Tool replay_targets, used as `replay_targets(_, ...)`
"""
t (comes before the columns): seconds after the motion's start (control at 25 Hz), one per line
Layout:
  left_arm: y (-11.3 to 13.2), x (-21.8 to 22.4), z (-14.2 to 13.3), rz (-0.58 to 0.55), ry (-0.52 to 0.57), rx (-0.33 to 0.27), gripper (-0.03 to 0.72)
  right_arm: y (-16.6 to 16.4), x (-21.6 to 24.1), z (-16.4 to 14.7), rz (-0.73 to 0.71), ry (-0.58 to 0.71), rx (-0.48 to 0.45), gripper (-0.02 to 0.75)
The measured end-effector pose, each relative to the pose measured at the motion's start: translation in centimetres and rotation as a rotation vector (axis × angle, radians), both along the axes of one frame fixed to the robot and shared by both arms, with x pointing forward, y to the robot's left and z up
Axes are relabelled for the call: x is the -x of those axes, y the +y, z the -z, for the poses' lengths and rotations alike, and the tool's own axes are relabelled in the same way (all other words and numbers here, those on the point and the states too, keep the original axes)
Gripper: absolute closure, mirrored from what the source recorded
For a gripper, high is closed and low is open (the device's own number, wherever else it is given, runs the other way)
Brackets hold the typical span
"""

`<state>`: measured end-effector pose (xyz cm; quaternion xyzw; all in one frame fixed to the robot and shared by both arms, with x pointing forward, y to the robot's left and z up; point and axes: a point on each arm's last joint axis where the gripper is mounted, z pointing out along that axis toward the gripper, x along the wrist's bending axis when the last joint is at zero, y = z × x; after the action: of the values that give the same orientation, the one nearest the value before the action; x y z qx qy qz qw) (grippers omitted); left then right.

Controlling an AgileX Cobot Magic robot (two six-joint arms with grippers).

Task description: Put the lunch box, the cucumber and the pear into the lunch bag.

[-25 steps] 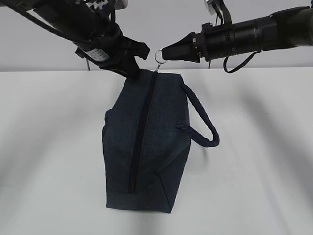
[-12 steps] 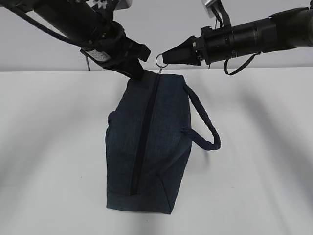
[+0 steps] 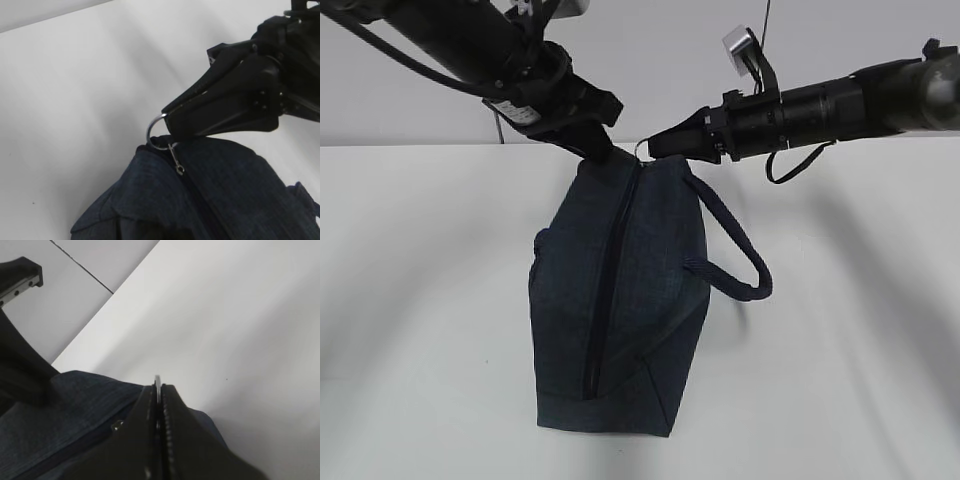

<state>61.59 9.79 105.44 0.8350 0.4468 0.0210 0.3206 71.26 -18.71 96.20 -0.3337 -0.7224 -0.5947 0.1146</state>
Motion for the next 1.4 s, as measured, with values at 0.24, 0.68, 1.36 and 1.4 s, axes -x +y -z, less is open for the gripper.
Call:
replay_targets(0.24, 0.6, -0.1, -0.1, -0.005, 0.015, 0.001, 0.682, 0.0, -0.5, -0.2, 0.048, -0.003, -0.033, 0.738)
replay_targets(0.68, 0.6, 0.0, -0.2, 0.007, 0.013, 0.004, 0.682, -0.1, -1.1, -0.1, 0.116, -0.012, -0.026, 0.738)
replay_targets(1.36, 1.1, -0.4, -0.6, 0.011, 0.020, 0.088, 0.683, -0.6, -1.7, 3.3, 0.167, 0.086, 0.001, 0.738)
replay_targets(1.4, 1.3, -0.5, -0.6, 0.008, 0.020, 0.101, 0.683, -0.7, -1.8, 3.5, 0.169, 0.094, 0.002, 0.738)
